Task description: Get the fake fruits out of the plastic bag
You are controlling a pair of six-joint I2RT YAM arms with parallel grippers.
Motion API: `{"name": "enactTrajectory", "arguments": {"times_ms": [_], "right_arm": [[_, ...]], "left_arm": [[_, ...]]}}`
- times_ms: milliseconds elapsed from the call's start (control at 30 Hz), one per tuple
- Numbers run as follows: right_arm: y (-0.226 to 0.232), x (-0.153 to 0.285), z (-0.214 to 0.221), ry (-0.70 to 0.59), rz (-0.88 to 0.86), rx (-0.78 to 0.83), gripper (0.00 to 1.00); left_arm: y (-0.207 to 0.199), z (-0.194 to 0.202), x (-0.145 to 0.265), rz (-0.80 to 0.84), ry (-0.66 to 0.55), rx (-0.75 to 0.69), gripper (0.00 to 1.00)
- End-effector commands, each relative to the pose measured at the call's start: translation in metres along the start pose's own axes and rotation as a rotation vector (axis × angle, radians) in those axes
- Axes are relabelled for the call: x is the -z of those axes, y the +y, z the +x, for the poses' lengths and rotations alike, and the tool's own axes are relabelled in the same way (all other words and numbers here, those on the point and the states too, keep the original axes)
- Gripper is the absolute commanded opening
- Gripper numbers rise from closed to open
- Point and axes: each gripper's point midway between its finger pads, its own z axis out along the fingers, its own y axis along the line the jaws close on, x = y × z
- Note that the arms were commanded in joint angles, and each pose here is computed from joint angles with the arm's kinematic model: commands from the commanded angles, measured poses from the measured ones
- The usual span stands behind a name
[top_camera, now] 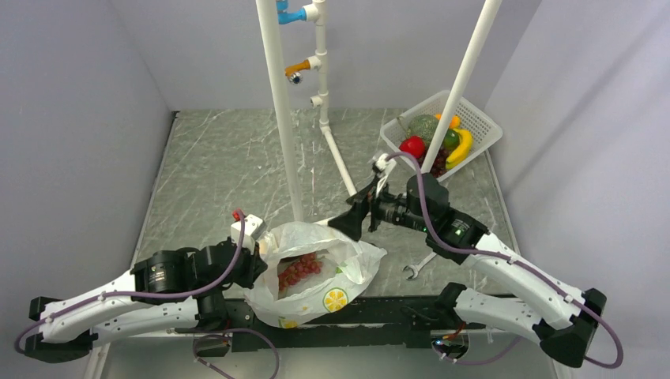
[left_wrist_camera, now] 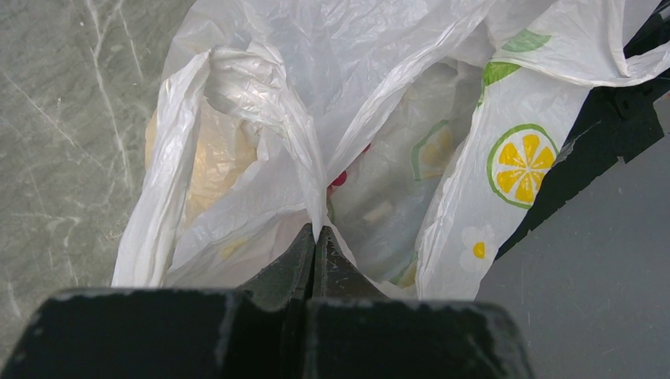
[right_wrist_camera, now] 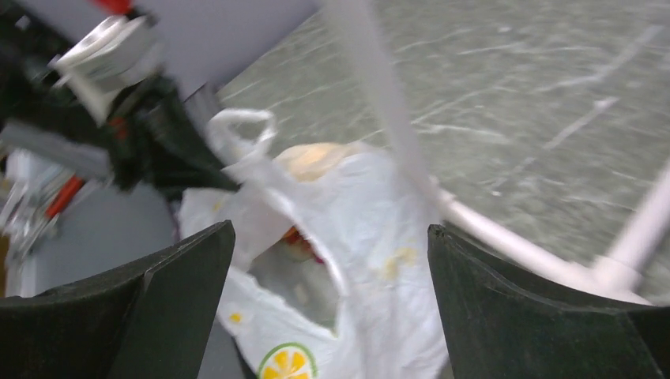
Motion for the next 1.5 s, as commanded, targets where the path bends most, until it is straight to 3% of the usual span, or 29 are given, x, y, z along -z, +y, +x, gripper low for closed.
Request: {"name": "enactTrajectory", "arguments": {"times_ms": [0, 133, 367, 567, 733, 933, 1233, 1467], "right_arm": [[0.064, 0.0, 0.0, 0.021, -0.224, 0.12, 0.95], [0.087, -0.016, 0.029, 0.077, -0.27, 0.143, 0.93], [0.106, -0.053, 0.095, 0.209, -0.225, 0.227, 0.79], [0.07, -0.084, 0.127, 0.238, 0.035, 0.296, 0.72], [0.063, -0.097, 0.156, 0.259, 0.017, 0.307, 0.71], [0.041, -0.107, 0.169, 0.202, 0.104, 0.291, 0.78], [0.003, -0.12, 0.2, 0.242, 0.239, 0.381, 0.96], [-0.015, -0.119, 0.226, 0.304, 0.298, 0.386, 0.96]], "left_arm": [[0.001, -0.004, -0.001, -0.023, -0.01, 0.005, 0.0], [0.002, -0.003, -0.002, -0.033, -0.006, 0.005, 0.0], [0.004, -0.004, -0.002, -0.043, -0.009, 0.013, 0.0], [0.004, -0.003, -0.003, -0.048, 0.0, 0.009, 0.0], [0.004, -0.002, -0.003, -0.049, 0.001, 0.006, 0.0], [0.004, -0.003, -0.002, -0.045, -0.005, 0.011, 0.0], [0.003, -0.001, -0.004, -0.052, 0.007, 0.004, 0.0], [0.003, 0.0, -0.005, -0.059, 0.02, -0.005, 0.0]]}}
